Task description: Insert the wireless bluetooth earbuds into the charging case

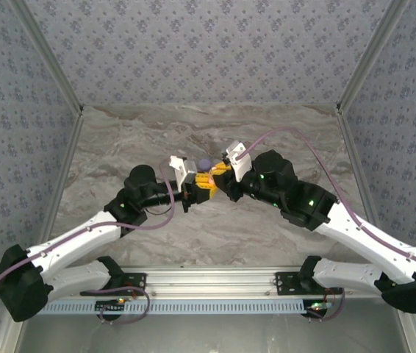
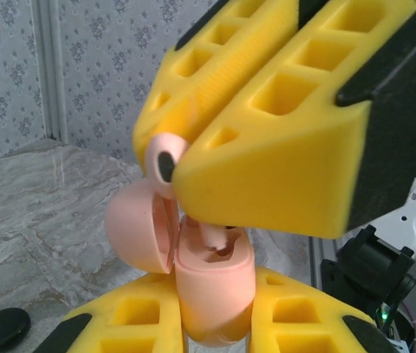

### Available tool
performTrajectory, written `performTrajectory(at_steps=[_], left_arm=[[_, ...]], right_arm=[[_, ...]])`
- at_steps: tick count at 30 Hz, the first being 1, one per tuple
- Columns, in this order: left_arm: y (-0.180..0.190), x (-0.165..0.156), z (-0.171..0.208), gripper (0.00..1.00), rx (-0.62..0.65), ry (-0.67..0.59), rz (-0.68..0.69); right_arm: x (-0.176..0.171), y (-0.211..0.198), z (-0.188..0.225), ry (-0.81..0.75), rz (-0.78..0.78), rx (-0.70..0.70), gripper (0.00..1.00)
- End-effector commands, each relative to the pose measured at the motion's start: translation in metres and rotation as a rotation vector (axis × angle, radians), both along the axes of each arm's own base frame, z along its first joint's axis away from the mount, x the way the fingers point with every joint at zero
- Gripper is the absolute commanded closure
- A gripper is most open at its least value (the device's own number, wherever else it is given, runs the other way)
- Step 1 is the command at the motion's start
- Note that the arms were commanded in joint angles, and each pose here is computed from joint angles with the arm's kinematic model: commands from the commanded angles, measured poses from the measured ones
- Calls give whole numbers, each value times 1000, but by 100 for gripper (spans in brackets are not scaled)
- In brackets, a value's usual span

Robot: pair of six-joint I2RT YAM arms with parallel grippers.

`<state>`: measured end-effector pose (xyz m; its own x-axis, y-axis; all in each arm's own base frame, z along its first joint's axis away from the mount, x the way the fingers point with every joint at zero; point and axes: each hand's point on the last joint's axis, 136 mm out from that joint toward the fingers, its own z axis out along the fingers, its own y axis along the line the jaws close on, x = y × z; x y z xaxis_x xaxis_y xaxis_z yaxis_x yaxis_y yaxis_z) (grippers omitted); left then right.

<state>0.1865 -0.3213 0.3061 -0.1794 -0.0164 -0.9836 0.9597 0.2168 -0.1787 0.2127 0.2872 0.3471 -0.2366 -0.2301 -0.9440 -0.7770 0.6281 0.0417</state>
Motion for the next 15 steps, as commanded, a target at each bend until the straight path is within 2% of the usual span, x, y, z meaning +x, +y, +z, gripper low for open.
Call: performTrajectory(at_steps=[1,15], left_arm=[[-1,-6,26,100,-47,-64,-28],[-2,-4,24,100,-48,-63,-15]], right_arm=[[0,-2,14,-39,-4,4,80],[0,-14,9,-49,-38,-24,80]])
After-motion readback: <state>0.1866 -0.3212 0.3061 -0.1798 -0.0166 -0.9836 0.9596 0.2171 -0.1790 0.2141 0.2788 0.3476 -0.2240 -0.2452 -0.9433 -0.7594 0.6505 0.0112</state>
